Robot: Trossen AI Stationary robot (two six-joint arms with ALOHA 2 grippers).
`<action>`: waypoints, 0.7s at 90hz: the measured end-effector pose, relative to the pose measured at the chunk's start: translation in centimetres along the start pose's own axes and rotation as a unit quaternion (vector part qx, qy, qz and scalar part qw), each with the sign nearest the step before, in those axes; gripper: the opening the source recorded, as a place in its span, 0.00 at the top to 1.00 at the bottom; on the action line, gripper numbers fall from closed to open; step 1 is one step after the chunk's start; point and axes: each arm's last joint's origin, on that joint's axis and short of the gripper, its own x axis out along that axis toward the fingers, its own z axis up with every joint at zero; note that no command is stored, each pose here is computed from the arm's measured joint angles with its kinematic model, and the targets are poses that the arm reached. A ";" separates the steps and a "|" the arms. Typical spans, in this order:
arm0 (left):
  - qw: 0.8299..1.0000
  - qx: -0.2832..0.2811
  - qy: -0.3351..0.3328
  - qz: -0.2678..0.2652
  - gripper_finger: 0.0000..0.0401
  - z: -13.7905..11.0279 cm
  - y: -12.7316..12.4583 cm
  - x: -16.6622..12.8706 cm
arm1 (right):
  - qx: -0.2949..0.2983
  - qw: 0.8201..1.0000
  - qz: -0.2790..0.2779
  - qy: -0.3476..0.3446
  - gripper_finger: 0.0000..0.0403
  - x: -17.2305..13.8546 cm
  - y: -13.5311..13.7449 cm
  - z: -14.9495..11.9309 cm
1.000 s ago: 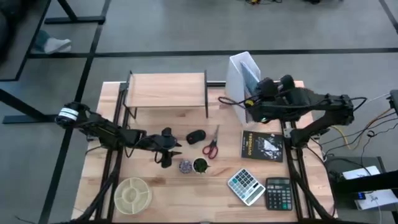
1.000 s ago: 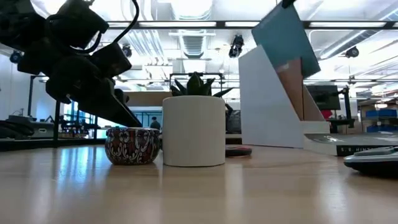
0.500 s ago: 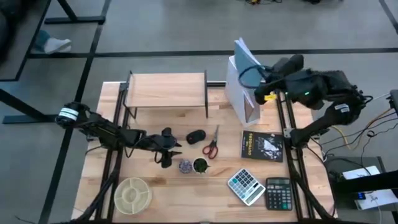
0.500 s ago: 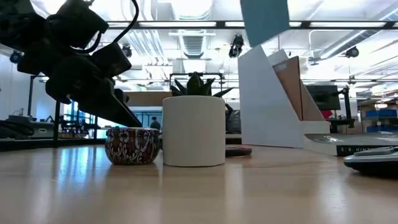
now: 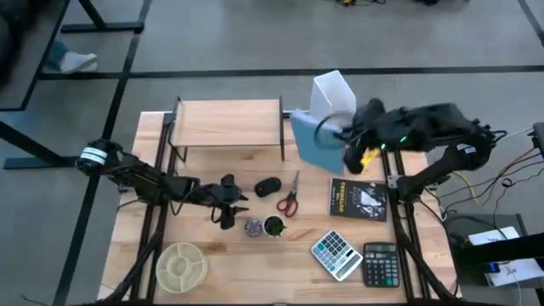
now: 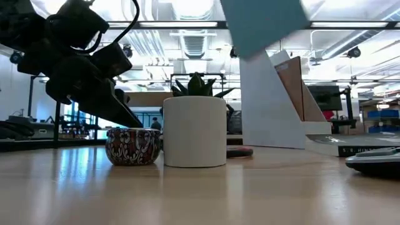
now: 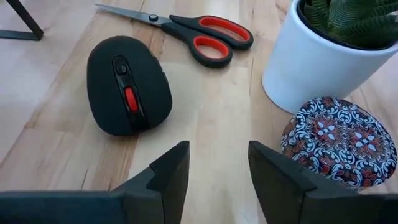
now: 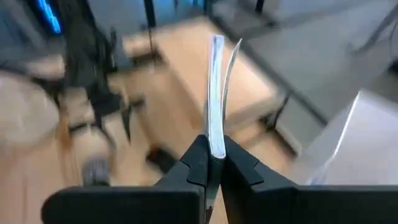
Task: Stock shelves
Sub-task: Remove the blue book from the white file holder
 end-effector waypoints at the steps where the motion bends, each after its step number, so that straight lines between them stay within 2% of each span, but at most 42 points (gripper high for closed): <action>1: 1.000 0.000 0.000 0.000 0.64 0.0 0.0 0.0 | 0.000 1.000 -0.002 0.008 0.99 0.2 0.1 -0.2; 18: 1.000 0.000 0.002 0.000 0.66 -0.1 0.0 0.0 | 0.012 0.991 -0.002 0.130 0.99 2.2 1.8 -3.9; 31: 1.000 0.000 0.002 0.000 0.68 -0.1 0.0 0.0 | 0.036 0.976 -0.008 0.216 0.99 2.8 2.4 -6.1; 45: 1.000 0.001 -0.003 0.000 0.69 0.0 0.0 0.0 | 0.040 0.967 -0.020 0.250 0.99 4.2 2.7 -7.4; 63: 1.000 0.000 -0.008 -0.002 0.71 0.1 0.0 0.0 | -0.012 0.957 -0.070 0.281 0.99 7.2 3.7 -8.9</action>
